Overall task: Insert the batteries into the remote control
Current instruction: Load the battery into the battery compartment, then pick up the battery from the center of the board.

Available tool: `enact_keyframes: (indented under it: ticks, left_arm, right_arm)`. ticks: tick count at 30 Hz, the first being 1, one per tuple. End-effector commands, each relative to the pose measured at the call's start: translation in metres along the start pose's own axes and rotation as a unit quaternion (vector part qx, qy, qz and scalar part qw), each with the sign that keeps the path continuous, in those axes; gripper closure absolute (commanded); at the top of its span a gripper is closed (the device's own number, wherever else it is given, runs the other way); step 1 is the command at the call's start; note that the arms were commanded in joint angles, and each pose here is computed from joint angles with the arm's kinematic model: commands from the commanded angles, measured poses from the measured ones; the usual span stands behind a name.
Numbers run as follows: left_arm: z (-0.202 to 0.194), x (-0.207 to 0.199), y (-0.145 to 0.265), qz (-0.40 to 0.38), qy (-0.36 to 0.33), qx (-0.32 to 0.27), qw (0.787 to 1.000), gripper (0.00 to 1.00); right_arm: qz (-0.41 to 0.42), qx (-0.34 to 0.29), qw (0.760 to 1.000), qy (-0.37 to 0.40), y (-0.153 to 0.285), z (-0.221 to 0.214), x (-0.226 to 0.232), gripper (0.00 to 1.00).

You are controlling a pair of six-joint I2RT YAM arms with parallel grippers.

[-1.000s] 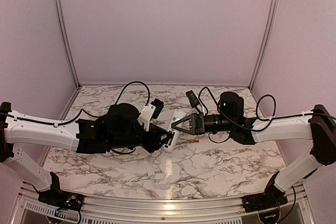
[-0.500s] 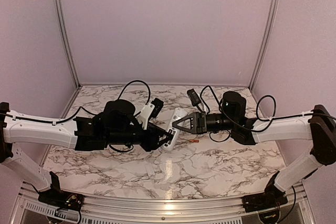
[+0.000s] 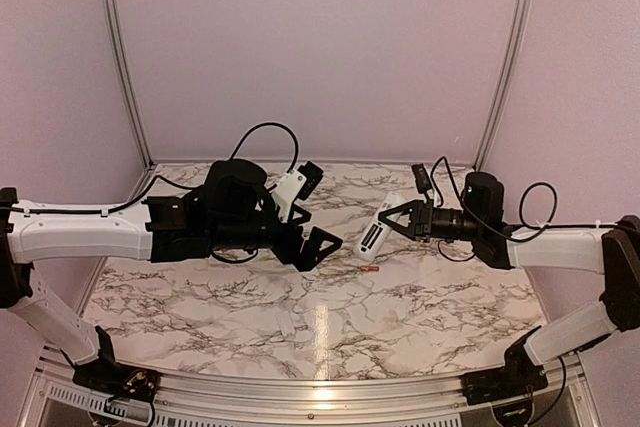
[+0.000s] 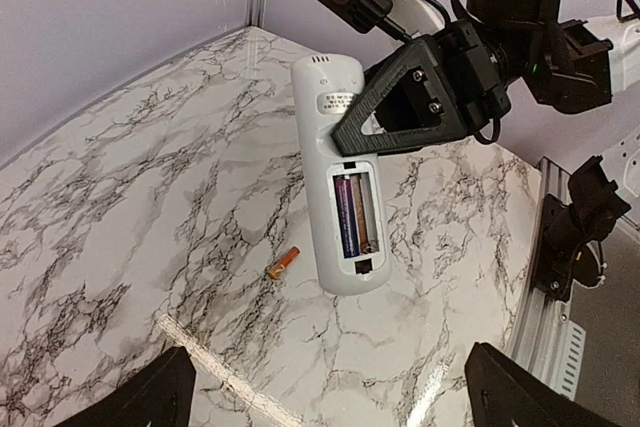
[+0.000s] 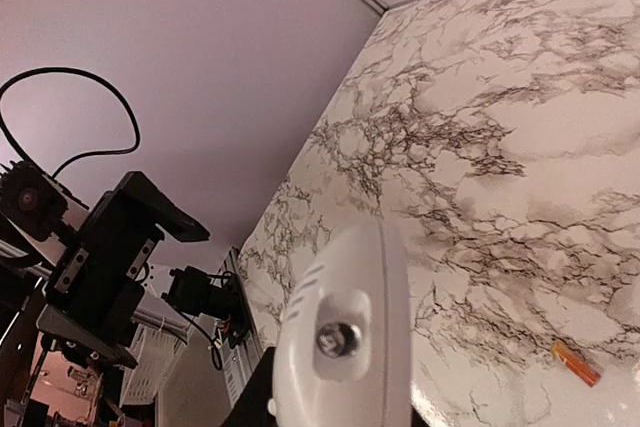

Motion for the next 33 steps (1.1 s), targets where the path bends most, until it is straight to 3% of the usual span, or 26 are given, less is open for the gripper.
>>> enact_keyframes:
  ticks: [1, 5, 14, 21, 33]
  left_arm:
    - [-0.005, 0.011, -0.032, 0.031, -0.086, 0.086, 0.992, 0.01]
    - [-0.012, 0.012, -0.072, 0.012, -0.15, 0.141, 0.979, 0.05]
    - [-0.026, 0.013, -0.152, -0.026, -0.204, 0.201, 0.958, 0.13]
    - [-0.039, 0.013, -0.195, -0.038, -0.215, 0.214, 0.952, 0.15]
    - [-0.054, 0.024, -0.233, -0.059, -0.188, 0.218, 0.956, 0.21]
  right_arm:
    - [-0.047, -0.052, 0.998, -0.004, 0.035, 0.011, -0.013, 1.0]
    - [-0.083, -0.092, 0.992, -0.007, 0.063, 0.019, -0.019, 1.0]
    - [-0.099, -0.14, 0.985, -0.013, 0.102, 0.019, -0.027, 1.0]
    - [-0.112, -0.149, 0.983, 0.002, 0.109, 0.018, -0.023, 1.0]
    - [-0.109, -0.146, 0.983, -0.005, 0.111, 0.017, -0.025, 1.0]
Point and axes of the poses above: each gripper's point midway between its finger pads, its own y axis back along the fingers, its own x axis along the line the jaws close on, z = x × y, the point moved 10 cm from there along y, back along the fingers, and after that the axes turned 14 degrees about -y, right-handed, at the moved point
